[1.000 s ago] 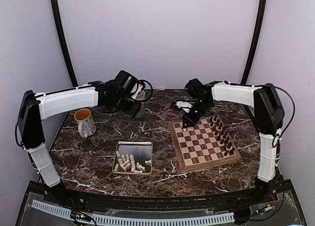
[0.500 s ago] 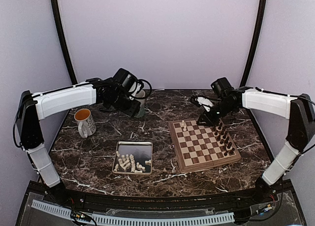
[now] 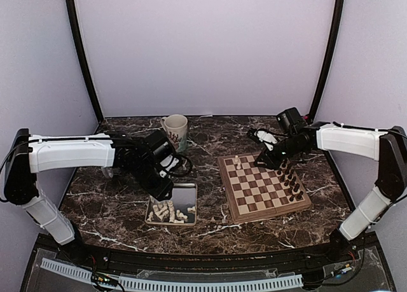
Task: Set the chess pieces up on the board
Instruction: Pick up the queen from the storage box.
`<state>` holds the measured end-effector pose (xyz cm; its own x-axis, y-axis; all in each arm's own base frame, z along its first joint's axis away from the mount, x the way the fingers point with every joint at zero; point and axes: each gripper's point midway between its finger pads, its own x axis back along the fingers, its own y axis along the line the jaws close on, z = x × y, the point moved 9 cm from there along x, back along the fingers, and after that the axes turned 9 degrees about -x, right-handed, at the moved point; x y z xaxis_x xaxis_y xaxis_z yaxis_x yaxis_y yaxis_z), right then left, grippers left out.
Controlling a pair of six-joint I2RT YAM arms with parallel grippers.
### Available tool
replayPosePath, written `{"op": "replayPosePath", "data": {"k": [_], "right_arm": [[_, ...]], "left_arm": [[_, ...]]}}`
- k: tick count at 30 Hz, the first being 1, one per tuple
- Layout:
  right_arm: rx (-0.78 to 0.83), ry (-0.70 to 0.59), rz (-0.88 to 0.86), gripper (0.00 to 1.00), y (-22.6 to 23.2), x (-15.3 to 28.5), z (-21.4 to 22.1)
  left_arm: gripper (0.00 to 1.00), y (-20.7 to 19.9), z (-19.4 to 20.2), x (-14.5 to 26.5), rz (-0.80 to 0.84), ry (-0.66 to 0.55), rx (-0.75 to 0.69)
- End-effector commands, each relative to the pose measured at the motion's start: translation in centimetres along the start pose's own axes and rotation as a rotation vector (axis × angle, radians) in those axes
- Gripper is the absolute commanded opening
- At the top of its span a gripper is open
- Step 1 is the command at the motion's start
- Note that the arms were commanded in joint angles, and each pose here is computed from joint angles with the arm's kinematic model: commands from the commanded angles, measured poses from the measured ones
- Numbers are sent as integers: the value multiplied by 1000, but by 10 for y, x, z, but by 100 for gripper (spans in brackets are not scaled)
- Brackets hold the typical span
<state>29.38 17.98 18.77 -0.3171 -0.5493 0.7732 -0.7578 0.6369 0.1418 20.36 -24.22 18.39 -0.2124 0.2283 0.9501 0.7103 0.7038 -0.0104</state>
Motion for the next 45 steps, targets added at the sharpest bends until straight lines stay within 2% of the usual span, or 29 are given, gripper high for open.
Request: {"op": "replayPosePath", "data": {"k": [1, 10, 22, 24, 28, 34, 39, 45], "right_arm": [[32, -33, -23, 26, 3, 2, -2], [42, -38, -29, 27, 4, 5, -2], [46, -28, -28, 27, 4, 4, 0], [45, -27, -27, 27, 4, 3, 0], [47, -25, -26, 27, 4, 4, 1], [53, -29, -17, 27, 4, 6, 0], [57, -33, -12, 27, 5, 7, 0], [55, -35, 11, 26, 3, 8, -1]], "left_arm": [[43, -9, 11, 2, 25, 23, 21], [44, -17, 4, -19, 11, 70, -17], [35, -18, -7, -41, -25, 99, -26], [31, -18, -11, -43, -30, 97, -28], [20, -19, -21, -41, -29, 69, -35], [12, -20, -46, -26, -45, -4, -50], [11, -23, -67, -19, -39, -58, -69], [12, -33, -109, -14, 21, -183, -92]]}}
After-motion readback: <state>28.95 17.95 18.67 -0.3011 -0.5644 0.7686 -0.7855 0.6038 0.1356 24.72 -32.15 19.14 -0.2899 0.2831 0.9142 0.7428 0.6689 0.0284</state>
